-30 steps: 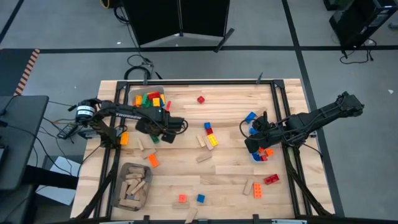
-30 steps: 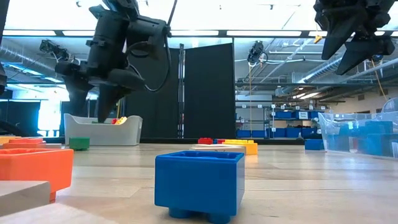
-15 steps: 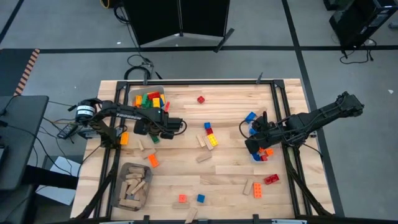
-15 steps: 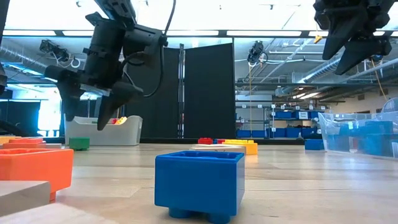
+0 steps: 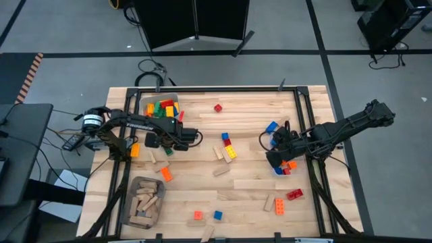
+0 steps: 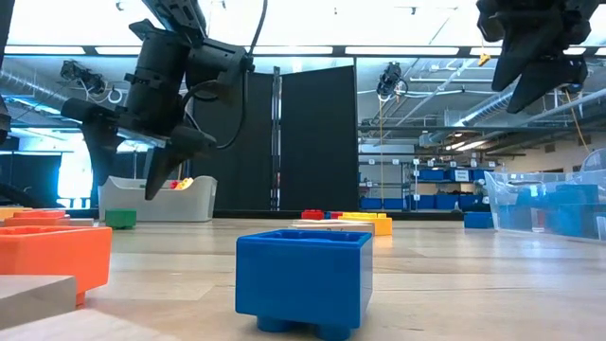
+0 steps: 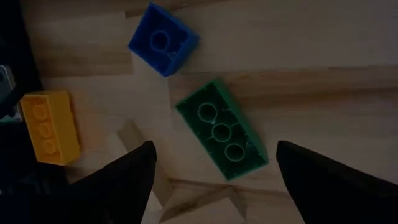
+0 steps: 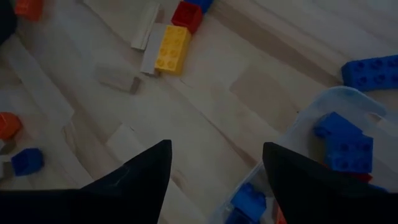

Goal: Sort blocks by size
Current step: Put the large green game piece into the gray bin

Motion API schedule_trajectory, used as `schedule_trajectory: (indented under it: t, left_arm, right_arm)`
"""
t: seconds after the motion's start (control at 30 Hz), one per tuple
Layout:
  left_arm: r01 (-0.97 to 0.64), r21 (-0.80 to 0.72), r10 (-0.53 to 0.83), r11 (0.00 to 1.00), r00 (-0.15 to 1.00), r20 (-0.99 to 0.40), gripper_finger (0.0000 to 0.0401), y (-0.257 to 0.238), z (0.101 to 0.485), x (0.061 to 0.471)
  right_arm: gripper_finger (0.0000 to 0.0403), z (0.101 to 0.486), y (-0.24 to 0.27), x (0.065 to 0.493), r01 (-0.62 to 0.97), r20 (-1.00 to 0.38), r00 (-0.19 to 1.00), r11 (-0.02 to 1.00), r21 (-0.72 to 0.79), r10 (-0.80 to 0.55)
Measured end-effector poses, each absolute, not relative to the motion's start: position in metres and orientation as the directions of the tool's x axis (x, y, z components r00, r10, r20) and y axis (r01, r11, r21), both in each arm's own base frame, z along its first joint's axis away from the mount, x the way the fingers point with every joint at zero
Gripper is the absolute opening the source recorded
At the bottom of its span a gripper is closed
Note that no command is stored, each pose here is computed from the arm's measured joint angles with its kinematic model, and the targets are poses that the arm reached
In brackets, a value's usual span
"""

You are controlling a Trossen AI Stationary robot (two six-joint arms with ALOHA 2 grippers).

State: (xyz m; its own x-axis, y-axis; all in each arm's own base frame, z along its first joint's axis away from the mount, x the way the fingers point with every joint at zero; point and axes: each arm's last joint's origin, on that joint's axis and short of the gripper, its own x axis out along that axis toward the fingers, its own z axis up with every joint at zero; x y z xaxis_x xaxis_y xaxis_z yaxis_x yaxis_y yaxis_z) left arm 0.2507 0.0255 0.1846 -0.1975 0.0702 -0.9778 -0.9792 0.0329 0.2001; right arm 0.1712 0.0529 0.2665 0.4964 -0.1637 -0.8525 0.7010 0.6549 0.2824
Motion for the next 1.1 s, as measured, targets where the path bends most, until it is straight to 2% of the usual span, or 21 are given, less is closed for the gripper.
schedule_trajectory:
  t: [0.13,0.33,0.47,0.63,0.93,1.1]
  left_arm:
    - [-0.979,0.192,0.065,-0.064,-0.196,-0.979,0.0337,0.025,0.185,0.251]
    - [-0.958,0.131,0.072,-0.255,-0.154,-0.985,0.0337,0.02,0.184,0.255]
    - [-0.946,0.062,0.088,-0.318,-0.095,-0.992,0.0337,0.02,0.179,0.259]
    - [-0.915,0.081,0.094,-0.396,-0.129,-0.987,0.0337,0.019,0.169,0.252]
    - [-0.896,0.09,0.108,-0.435,-0.151,-0.983,0.0337,0.016,0.155,0.243]
    - [-0.897,0.025,0.119,-0.442,-0.087,-0.989,0.0315,0.016,0.141,0.24]
  right_arm:
    - [0.0266,0.268,0.054,0.173,0.684,-0.839,0.52,0.666,0.297,-0.16]
    - [0.0266,0.269,0.056,0.176,0.535,-0.838,0.538,0.805,0.255,-0.093]
    - [0.0264,0.269,0.06,0.177,0.442,-0.848,0.53,0.852,0.281,0.005]
    - [0.0265,0.271,0.063,0.178,0.341,-0.844,0.525,0.881,0.329,0.112]
    - [0.0264,0.271,0.065,0.178,0.301,-0.844,0.512,0.886,0.353,0.162]
    - [0.0265,0.271,0.065,0.178,0.301,-0.844,0.511,0.886,0.353,0.162]
